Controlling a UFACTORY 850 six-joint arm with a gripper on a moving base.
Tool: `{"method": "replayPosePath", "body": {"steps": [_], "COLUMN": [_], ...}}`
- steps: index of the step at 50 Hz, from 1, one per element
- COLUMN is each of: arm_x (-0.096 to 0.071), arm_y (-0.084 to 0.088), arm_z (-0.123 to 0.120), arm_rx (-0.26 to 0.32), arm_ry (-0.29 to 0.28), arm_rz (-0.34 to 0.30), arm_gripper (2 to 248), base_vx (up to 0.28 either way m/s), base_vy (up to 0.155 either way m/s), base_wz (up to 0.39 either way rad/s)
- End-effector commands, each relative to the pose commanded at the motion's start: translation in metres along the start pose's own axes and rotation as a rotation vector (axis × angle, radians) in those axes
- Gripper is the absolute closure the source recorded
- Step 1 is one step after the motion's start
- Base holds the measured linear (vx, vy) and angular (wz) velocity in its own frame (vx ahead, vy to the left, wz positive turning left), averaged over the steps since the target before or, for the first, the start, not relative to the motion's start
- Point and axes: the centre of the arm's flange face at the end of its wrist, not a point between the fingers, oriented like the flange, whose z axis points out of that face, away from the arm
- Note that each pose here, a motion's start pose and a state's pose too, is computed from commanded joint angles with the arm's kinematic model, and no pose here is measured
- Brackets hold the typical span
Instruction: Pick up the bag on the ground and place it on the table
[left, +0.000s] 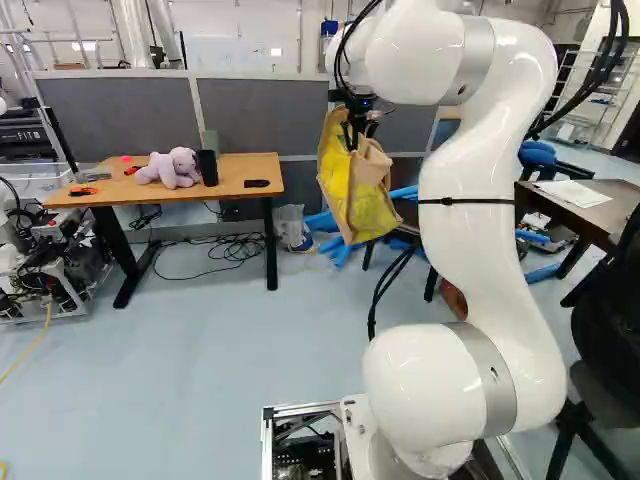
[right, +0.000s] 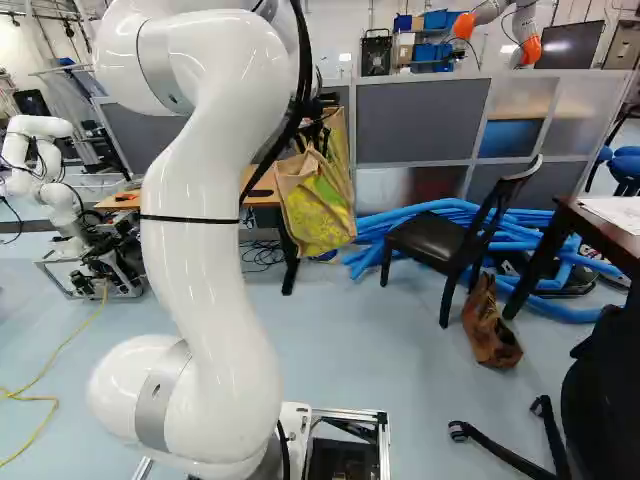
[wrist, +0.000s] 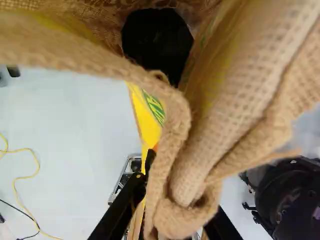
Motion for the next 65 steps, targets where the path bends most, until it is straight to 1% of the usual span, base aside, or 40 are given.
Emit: {"method": "replayPosePath", "body": {"steps": [12, 32, 65], "arm_x": [0.001, -0.002, -0.009], "arm_y": [0.000, 0.002, 0.004], "arm_z": [-0.014, -0.044, -0.094], "arm_rx": [-0.001, -0.002, -0.004], "arm_ry": [0.000, 0.022, 0.081], "arm_rz": [0.001, 0.004, 0.009], "arm_gripper": [229, 229, 229], "base_vx": [0.000, 0.000, 0.000], "base_vy": [0.000, 0.000, 0.000], "base_wz": [0.000, 0.000, 0.000]}}
